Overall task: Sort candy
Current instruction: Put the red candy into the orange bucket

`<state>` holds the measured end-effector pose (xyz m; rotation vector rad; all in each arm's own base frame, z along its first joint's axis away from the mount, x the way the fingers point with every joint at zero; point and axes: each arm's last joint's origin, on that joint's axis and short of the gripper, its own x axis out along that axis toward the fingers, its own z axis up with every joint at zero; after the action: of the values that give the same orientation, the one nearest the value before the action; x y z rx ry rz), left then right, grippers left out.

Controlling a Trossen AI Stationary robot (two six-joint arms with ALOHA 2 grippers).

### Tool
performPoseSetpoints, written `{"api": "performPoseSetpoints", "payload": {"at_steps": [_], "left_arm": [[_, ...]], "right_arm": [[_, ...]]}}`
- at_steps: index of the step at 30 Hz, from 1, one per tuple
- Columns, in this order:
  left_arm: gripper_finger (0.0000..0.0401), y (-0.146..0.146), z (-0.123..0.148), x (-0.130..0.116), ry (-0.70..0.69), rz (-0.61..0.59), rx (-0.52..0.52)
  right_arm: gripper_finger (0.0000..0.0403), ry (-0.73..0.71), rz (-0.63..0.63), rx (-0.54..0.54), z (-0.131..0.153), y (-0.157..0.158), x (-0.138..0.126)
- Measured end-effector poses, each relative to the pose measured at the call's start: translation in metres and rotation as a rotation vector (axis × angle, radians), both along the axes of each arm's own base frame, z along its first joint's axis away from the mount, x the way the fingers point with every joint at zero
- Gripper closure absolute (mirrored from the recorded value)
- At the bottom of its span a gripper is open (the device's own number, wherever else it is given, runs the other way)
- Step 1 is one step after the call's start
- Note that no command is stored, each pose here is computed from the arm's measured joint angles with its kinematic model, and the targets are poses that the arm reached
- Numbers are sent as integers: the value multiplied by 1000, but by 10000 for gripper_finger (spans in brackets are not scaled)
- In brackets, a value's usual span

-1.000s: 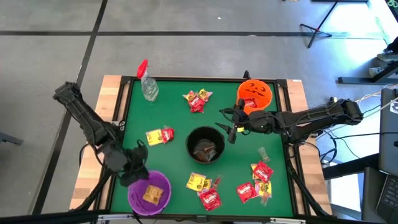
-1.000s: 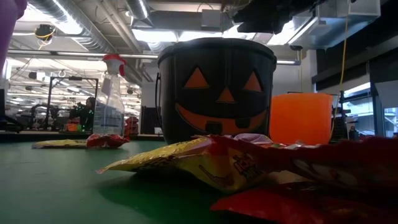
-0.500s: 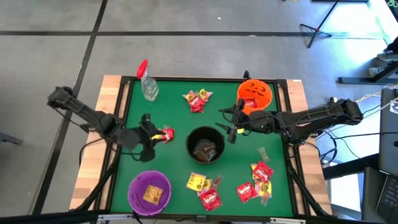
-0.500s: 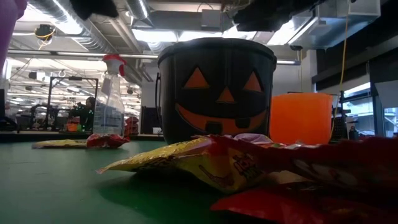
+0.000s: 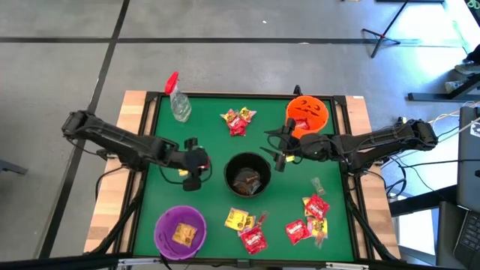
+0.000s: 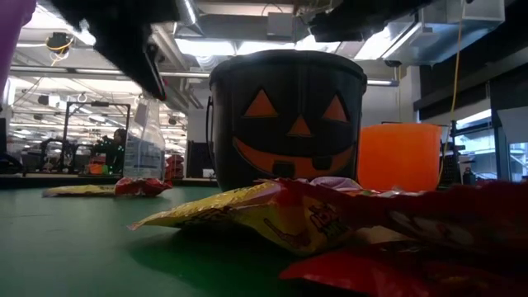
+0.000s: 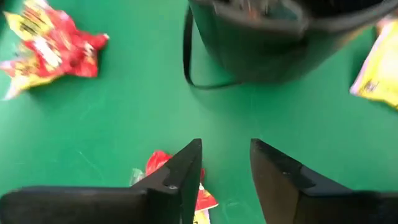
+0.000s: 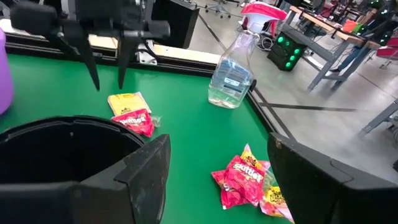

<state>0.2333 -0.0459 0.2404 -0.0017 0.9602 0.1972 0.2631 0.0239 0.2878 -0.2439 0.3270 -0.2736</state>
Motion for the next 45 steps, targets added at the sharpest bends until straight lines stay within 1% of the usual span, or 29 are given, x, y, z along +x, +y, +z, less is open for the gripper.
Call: {"api": "performPoseSetpoints", "payload": {"at_steps": [4,10,12,17,21,24,28,33,37,45], "left_arm": [[240,3,-20,12,94,18,29],[210,8,-50,24,226,53,20],[205,7,-59,27,257,76,15],[203,6,-76,32,329,85,30],[203,8,-86,34,351,133,80],[206,7,-93,36,372,150,76],[221,7,-100,37,399,151,88],[252,7,-102,37,405,154,97],[288,7,-102,37,404,156,104],[372,8,-103,37,402,161,118]], "right_arm": [[135,23,3,-11,-2,0,-1],[135,72,2,-16,-6,0,-2],[135,94,2,-18,-8,0,-3],[135,106,2,-12,-10,0,-4],[135,109,17,-5,-10,0,-4],[135,124,27,-4,-16,0,-5],[135,143,27,-6,-26,0,-7],[135,147,27,-7,-38,0,-9],[135,154,27,-8,-41,-1,-10],[135,149,18,-18,-41,-1,-10]]}}
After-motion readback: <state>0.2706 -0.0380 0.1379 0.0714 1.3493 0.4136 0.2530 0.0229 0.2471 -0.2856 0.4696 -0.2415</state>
